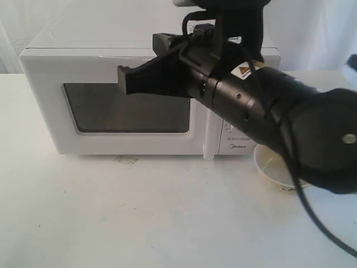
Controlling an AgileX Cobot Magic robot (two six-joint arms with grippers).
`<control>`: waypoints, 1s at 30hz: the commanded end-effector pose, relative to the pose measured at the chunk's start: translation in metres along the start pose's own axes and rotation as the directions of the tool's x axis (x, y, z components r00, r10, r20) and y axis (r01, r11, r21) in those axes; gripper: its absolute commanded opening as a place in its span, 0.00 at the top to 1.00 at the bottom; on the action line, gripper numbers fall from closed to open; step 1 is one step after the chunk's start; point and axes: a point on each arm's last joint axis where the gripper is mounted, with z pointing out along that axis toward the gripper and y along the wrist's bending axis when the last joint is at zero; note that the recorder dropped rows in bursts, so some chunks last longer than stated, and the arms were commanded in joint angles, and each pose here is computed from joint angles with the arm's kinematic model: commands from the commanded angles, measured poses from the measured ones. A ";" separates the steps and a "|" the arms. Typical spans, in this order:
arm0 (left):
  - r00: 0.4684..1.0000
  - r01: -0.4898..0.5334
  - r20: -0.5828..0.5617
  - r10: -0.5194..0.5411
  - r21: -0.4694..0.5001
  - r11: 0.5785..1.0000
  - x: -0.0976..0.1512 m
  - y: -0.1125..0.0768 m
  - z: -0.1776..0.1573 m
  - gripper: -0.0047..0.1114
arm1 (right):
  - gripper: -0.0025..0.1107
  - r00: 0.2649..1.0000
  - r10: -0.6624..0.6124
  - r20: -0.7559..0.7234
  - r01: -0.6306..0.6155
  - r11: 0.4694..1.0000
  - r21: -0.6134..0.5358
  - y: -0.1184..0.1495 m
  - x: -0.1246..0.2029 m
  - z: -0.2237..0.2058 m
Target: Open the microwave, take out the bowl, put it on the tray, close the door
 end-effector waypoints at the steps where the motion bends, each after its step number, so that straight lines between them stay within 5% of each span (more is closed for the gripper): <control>1: 1.000 -0.001 -0.001 0.001 -0.002 1.000 0.001 0.000 0.000 0.96 | 0.98 0.999 -0.002 -0.047 -0.002 0.995 -0.098 -0.001 -0.013 -0.029; 10: 1.000 -0.001 -0.001 0.001 -0.002 1.000 0.001 0.000 0.000 0.96 | 0.98 0.997 0.071 0.014 -0.071 0.997 -0.029 -0.044 -0.019 -0.091; 20: 1.000 -0.001 -0.001 0.001 -0.002 1.000 0.001 0.000 0.000 0.96 | 0.98 0.950 0.267 0.162 -0.293 0.941 0.167 -0.095 0.023 -0.176; 30: 1.000 -0.001 -0.001 0.001 -0.002 1.000 0.001 0.000 0.000 0.96 | 0.98 0.908 0.238 0.344 -0.337 0.904 0.264 -0.106 0.070 -0.228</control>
